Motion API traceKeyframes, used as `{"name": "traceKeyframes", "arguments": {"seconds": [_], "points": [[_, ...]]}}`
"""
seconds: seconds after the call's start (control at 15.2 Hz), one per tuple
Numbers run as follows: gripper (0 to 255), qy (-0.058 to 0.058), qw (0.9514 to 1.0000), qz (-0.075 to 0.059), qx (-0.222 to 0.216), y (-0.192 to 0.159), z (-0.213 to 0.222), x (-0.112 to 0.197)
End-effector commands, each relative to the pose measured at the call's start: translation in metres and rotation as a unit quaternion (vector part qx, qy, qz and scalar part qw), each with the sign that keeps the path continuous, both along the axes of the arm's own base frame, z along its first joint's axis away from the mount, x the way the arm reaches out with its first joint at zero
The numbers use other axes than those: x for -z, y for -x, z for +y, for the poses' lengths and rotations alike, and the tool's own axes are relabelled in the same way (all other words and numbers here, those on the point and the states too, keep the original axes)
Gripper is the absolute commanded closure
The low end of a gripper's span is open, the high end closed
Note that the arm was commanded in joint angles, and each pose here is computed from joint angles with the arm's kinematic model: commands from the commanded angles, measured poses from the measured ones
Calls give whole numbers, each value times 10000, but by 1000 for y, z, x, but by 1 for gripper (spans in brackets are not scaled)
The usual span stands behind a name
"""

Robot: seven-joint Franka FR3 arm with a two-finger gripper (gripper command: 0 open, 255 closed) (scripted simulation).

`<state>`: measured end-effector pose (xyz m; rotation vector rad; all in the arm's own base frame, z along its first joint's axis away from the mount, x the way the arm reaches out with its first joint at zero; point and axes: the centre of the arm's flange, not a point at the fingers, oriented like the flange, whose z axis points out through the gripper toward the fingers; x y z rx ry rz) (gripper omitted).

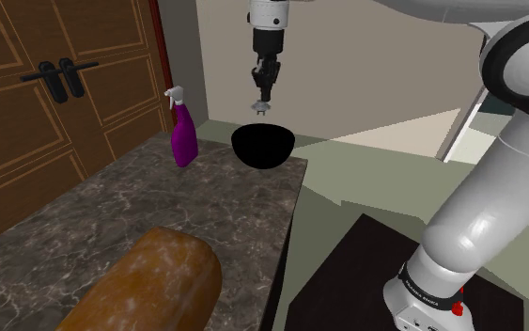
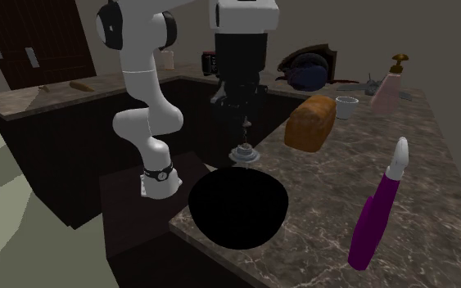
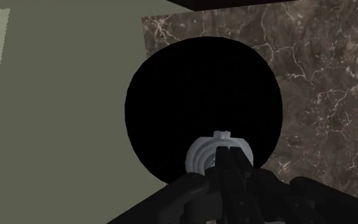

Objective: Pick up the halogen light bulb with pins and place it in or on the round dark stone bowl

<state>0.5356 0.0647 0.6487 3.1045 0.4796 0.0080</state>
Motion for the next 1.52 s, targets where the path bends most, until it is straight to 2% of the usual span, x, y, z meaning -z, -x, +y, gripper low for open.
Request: {"name": "traceKeyframes", "arguments": {"seconds": [0.0, 0.07, 0.13, 0.2, 0.73, 1.19, 1.25, 1.45], "points": [[0, 0, 10000, 0, -1, 0, 0, 0], [0, 176, 9990, 122, -404, -15, 11, -3], [0, 352, 9958, 244, -806, -30, 23, -6], [0, 456, 9930, 316, -1043, -38, 31, -7], [0, 456, 9930, 316, -1044, -36, 27, 33], [0, 456, 9930, 317, -1044, -36, 27, 33], [255, 456, 9930, 317, -1044, -36, 27, 33], [255, 456, 9930, 317, -1044, -36, 27, 33]]}}
